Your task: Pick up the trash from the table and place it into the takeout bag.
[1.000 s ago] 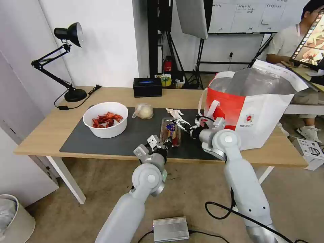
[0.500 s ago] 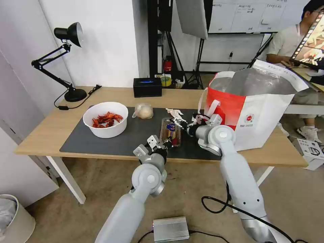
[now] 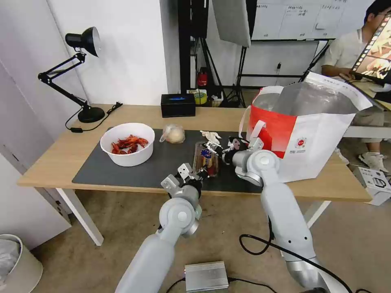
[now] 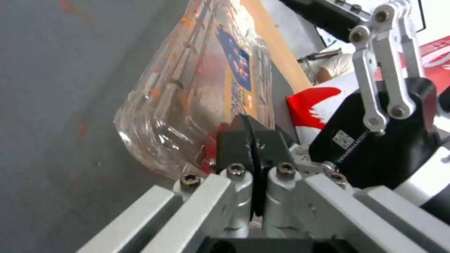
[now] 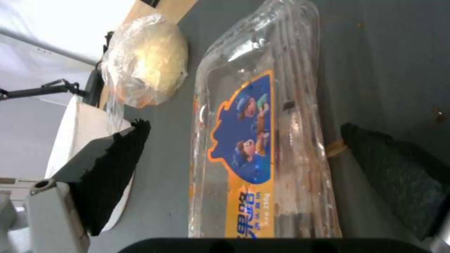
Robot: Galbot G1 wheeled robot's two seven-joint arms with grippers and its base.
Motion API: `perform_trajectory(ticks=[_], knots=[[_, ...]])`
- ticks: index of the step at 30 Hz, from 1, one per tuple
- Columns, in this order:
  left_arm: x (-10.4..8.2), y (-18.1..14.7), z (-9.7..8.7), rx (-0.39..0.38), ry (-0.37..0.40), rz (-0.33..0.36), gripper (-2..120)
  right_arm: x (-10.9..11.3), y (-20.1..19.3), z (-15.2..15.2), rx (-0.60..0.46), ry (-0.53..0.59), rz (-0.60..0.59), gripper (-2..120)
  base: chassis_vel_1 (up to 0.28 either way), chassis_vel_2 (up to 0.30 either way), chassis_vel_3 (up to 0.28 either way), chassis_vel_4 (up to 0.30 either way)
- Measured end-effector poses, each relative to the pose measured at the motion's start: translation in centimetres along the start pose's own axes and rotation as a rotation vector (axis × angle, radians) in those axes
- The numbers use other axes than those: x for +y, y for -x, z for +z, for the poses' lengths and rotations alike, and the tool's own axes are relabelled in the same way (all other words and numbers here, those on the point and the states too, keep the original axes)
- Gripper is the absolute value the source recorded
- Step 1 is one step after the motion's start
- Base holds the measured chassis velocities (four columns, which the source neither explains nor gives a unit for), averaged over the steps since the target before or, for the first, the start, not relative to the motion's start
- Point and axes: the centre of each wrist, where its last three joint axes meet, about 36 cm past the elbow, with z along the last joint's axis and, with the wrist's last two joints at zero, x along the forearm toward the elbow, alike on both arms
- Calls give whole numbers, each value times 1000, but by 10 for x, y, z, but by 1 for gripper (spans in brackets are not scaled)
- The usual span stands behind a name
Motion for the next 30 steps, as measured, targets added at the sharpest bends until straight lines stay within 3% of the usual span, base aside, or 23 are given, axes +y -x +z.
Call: perform_trajectory(ticks=[30], knots=[[-3,-5,-3,-11,-11,12,0,4,12,0,16,17,3,100,0,0,0,0]])
